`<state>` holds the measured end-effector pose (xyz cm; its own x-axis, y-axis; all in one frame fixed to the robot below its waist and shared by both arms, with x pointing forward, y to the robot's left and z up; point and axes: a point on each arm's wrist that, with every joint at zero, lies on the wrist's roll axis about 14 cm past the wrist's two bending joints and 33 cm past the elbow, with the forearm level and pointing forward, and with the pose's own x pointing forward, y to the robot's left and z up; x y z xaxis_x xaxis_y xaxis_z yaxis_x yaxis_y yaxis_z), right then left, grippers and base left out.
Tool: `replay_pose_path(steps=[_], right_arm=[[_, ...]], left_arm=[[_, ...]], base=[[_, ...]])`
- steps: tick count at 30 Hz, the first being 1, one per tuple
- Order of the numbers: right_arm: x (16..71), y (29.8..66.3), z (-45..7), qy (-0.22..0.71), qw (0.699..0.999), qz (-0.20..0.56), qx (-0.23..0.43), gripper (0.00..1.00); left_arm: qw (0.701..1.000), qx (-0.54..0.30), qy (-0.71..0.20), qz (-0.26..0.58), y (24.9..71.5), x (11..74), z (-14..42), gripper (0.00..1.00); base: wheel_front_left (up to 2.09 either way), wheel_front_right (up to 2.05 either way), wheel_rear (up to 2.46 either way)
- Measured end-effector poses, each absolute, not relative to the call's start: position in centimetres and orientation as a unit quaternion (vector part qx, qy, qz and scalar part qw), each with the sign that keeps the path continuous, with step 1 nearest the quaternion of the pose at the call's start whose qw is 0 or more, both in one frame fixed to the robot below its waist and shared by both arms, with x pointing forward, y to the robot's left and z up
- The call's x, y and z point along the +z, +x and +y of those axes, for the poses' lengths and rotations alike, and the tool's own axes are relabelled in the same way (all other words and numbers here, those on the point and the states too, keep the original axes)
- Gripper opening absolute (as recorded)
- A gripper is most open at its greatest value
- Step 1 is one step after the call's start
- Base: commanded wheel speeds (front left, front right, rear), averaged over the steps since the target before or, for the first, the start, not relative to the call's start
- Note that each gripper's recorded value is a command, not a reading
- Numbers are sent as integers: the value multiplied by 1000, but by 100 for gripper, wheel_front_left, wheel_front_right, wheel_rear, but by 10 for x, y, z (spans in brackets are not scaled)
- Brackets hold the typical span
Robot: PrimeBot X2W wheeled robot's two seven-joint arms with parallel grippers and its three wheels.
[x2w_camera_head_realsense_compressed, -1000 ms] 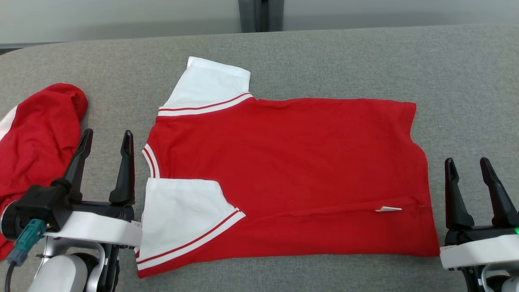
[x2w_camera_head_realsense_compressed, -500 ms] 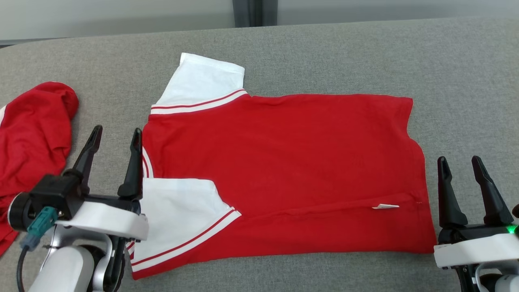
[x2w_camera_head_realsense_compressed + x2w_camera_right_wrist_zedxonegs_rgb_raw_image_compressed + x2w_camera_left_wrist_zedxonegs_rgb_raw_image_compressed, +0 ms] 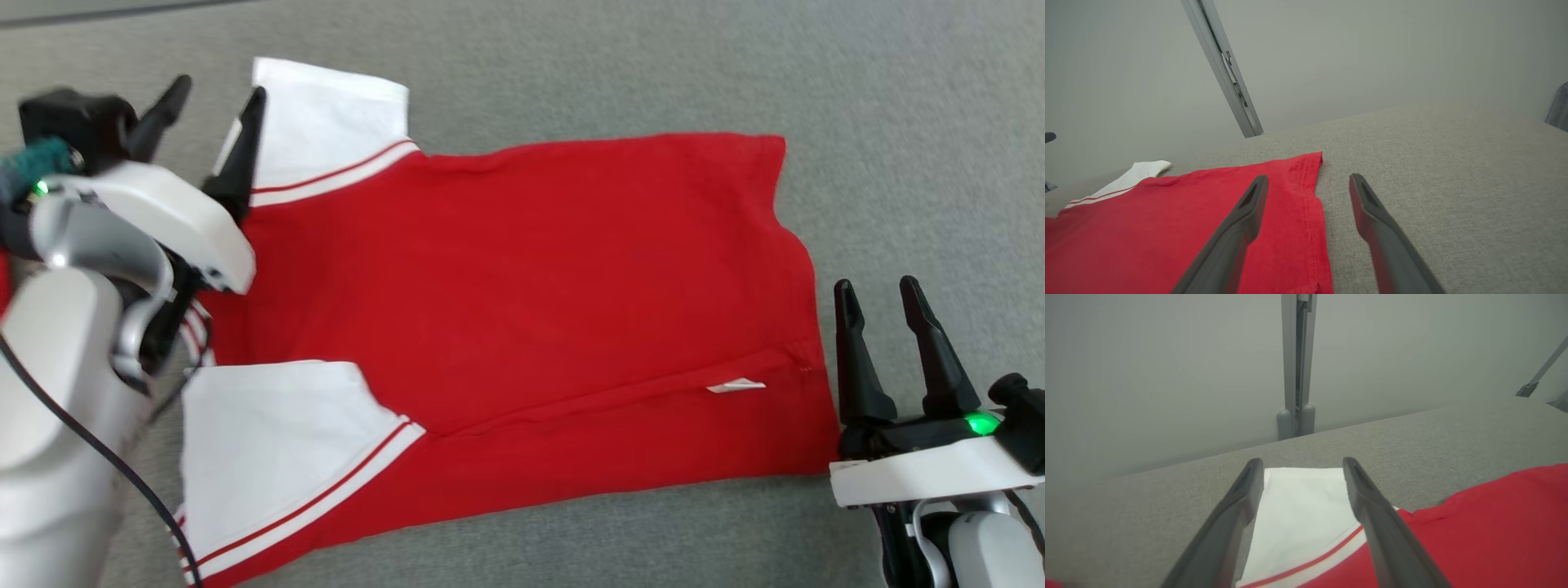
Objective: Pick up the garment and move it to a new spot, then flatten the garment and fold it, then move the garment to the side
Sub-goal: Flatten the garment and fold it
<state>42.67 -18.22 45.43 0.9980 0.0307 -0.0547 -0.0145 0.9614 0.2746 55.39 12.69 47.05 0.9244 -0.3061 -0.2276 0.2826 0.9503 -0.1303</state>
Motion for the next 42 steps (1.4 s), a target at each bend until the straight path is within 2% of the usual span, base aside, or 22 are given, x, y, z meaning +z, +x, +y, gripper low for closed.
replay_pose_path(steps=[9,18,19,20,21,27,31,37,42], right_arm=[[412,420,-205,153,985,71,-36,100],[394,416,-222,148,983,92,-63,100],[394,416,-223,148,983,93,-66,100],[394,417,-224,147,983,91,-67,100],[396,419,-225,145,983,87,-67,100],[420,451,-228,176,982,33,-64,100],[430,487,-229,158,986,17,-46,100],[418,535,-211,110,991,70,28,100],[395,553,-173,99,982,129,93,100]], left_arm=[[956,-173,-24,237,608,395,123,100],[943,-177,-28,282,625,348,115,100],[942,-177,-29,282,626,347,114,74],[943,-175,-33,280,628,348,115,44],[944,-172,-35,279,629,348,116,0],[948,-167,-37,268,631,353,119,0],[950,-176,-37,255,629,361,111,0],[952,-191,-35,235,623,378,100,0],[954,-193,-33,226,616,389,103,0]], base=[[0,0,0],[0,0,0],[0,0,0],[0,0,0],[0,0,0],[0,0,0],[0,0,0],[0,0,0],[0,0,0]])
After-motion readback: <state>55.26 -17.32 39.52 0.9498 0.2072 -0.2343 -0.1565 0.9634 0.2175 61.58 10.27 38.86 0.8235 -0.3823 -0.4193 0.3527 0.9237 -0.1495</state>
